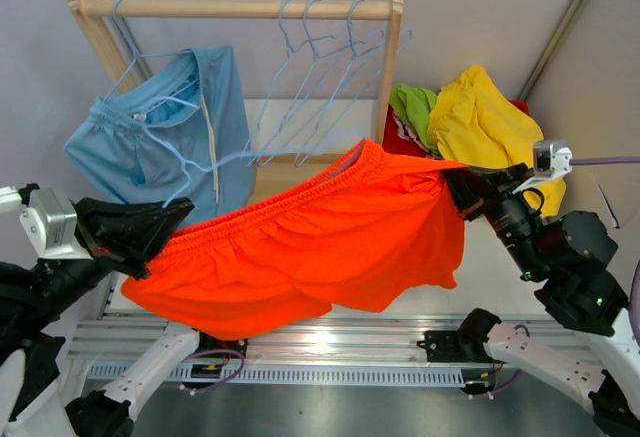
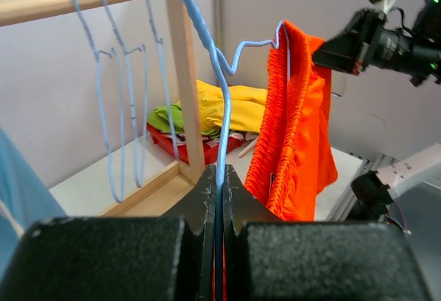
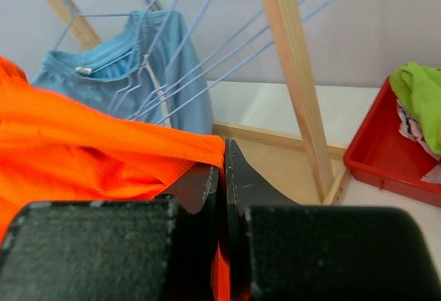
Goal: Remove the shorts from the hanger
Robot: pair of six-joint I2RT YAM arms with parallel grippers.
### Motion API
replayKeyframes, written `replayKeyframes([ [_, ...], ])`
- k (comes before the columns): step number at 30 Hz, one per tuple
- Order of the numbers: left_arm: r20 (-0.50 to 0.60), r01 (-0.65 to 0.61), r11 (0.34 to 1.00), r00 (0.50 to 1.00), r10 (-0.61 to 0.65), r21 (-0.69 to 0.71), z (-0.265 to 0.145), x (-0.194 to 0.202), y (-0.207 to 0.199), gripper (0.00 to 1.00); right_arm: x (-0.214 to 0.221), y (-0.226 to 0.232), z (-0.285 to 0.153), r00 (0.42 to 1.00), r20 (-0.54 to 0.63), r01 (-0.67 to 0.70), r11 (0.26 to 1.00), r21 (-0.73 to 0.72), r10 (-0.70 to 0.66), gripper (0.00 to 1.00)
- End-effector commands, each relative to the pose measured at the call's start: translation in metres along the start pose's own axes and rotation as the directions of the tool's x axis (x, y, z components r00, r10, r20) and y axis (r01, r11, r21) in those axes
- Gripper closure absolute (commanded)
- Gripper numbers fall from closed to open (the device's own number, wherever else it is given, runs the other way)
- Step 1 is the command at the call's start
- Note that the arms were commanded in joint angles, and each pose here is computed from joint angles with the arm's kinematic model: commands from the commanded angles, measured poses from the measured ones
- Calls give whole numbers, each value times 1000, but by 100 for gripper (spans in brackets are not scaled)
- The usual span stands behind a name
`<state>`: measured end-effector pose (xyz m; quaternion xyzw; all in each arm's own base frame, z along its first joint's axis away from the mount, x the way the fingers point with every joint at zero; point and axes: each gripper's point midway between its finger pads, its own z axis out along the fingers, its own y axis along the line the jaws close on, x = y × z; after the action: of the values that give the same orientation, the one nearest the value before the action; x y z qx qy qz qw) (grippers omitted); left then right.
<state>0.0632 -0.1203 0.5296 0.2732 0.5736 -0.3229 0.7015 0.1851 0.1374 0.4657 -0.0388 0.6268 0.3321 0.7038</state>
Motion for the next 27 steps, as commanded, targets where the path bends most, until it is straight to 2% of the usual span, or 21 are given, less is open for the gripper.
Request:
replayKeyframes([
  [1,199,-62,977,975,103,-204,-24,-61,20,100,-3,-58,-13,997,76,-19,957,290,-3,100],
  [2,223,-50,966,969,109,-254,-28,-69,27,100,2,-57,-12,997,71,-27,959,281,7,100],
  [4,263,-51,962,957,124,-268,-32,-81,27,100,18,-53,-10,998,53,-40,970,242,28,100],
  [6,279,-45,962,952,123,-269,-32,-85,27,100,32,-36,-5,999,10,-39,989,144,38,100],
  [10,239,-37,965,966,101,-259,-17,-75,34,100,56,13,16,995,-100,-23,994,-106,12,100],
  [12,206,-33,949,973,103,-315,-15,-65,48,100,43,32,21,995,-102,-20,983,-184,1,100],
  [14,153,-36,921,983,103,-388,-18,-51,64,100,16,34,33,998,-50,19,989,-149,-27,100],
  [15,108,-44,884,989,106,-465,-23,-40,80,100,2,30,36,999,-17,34,993,-113,-36,100],
  [17,59,-55,841,993,102,-538,-29,-28,94,100,-22,6,52,993,33,115,992,53,-117,100],
  [18,48,-60,824,993,105,-563,-34,-25,99,100,-59,6,50,986,99,123,987,101,-133,100],
  [19,21,-60,797,996,91,-601,-35,-13,109,100,-75,0,53,979,122,146,977,156,-166,100],
  [20,22,-59,787,996,92,-614,-39,-11,109,100,-92,-16,54,964,137,183,945,269,-226,100],
  [21,9,-59,777,997,82,-627,-40,-6,113,100,-93,-22,71,954,116,229,920,319,-278,100],
  [22,-3,-60,766,997,76,-640,-41,-2,116,100,-125,-21,70,939,183,215,911,352,-292,100],
  [23,-26,-63,743,998,62,-667,-39,5,125,100,-139,-37,72,922,190,230,873,429,-336,100],
  [26,-55,-69,721,998,44,-690,-35,14,135,100,-171,-56,95,906,231,211,851,481,-355,100],
  [27,-62,-68,722,997,36,-688,-29,16,137,100,-176,-87,105,908,229,177,816,550,-352,100],
])
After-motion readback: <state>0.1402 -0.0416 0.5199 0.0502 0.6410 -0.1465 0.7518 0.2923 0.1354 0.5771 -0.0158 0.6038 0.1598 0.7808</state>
